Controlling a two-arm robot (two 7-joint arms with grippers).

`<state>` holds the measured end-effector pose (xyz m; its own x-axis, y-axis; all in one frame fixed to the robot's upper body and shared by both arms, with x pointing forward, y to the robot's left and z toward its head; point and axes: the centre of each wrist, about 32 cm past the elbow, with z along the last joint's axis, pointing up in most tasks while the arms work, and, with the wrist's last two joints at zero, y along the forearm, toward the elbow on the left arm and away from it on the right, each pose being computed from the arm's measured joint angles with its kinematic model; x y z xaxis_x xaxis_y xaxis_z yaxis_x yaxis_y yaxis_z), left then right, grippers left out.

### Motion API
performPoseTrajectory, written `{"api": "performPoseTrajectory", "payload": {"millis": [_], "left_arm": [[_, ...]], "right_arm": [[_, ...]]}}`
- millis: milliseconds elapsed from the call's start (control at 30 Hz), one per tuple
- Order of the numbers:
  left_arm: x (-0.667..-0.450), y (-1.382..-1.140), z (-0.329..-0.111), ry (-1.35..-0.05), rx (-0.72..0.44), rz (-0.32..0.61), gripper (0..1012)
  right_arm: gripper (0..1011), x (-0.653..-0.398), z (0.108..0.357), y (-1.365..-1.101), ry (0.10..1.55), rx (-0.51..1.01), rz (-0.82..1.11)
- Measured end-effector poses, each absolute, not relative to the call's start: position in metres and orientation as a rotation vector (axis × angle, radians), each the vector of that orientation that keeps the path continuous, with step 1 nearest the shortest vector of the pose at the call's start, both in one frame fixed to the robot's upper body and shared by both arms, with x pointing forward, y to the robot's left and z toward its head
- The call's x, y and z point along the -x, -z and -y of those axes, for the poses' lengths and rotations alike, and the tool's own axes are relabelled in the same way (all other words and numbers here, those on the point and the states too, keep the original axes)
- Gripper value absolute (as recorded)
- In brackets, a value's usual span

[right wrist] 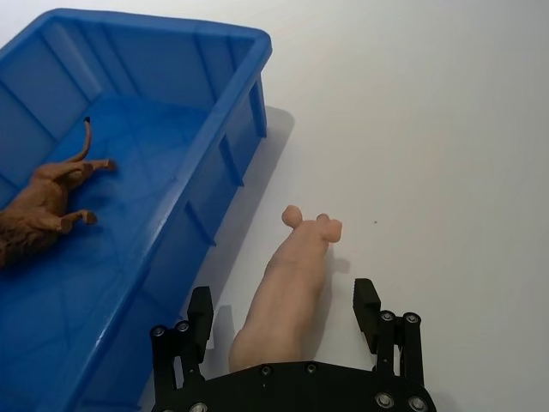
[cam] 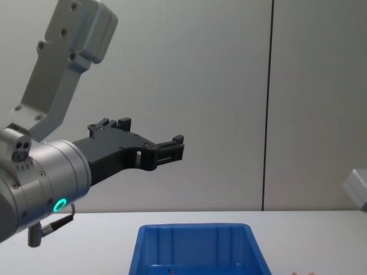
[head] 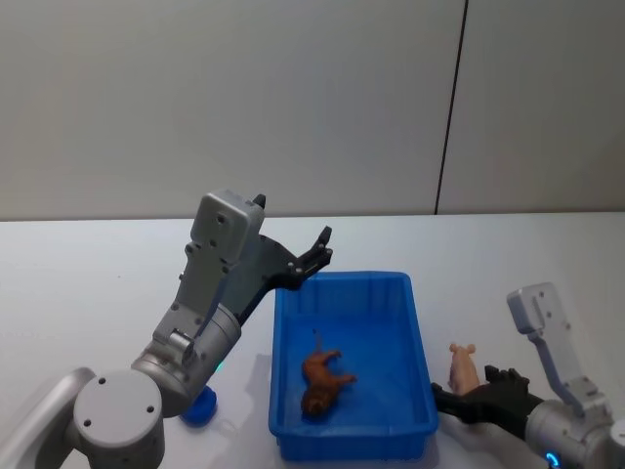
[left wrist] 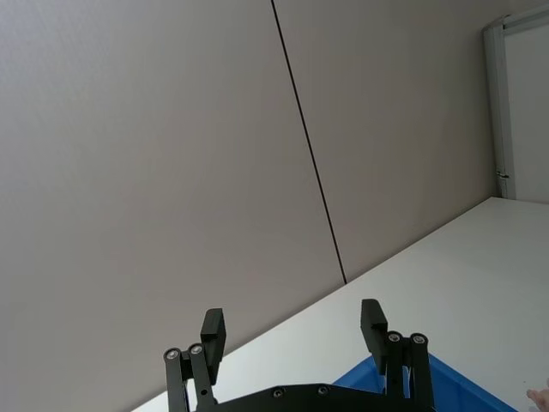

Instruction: Pick up the two dolls from the table and place them into the box.

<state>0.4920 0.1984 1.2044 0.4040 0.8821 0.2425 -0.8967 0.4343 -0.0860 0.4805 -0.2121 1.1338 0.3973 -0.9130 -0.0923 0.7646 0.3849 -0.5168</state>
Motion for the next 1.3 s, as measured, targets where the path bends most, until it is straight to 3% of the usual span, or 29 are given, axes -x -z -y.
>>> {"api": "performPoseTrajectory", "payload": {"millis": [267,867,1300], "left_arm": [[-0.492,-1.2044,-0.1984,-1.124,-0.061,0.268,1001],[-0.492,-1.2044,-0.1984,-1.124,-0.061,0.268,1001],[-0.492,-1.2044,-0.1984,-1.124,-0.061,0.268,1001]], "right_arm": [[889,-0.4853,0.2061,-1.1287,1.095,0.44,-0.409],[351,-0.4883,0.2026,-1.1255,1.086,0.44,-0.407],[348,-0.4847,0.2113,-1.1351,1.133,0.382,-0.304]]}}
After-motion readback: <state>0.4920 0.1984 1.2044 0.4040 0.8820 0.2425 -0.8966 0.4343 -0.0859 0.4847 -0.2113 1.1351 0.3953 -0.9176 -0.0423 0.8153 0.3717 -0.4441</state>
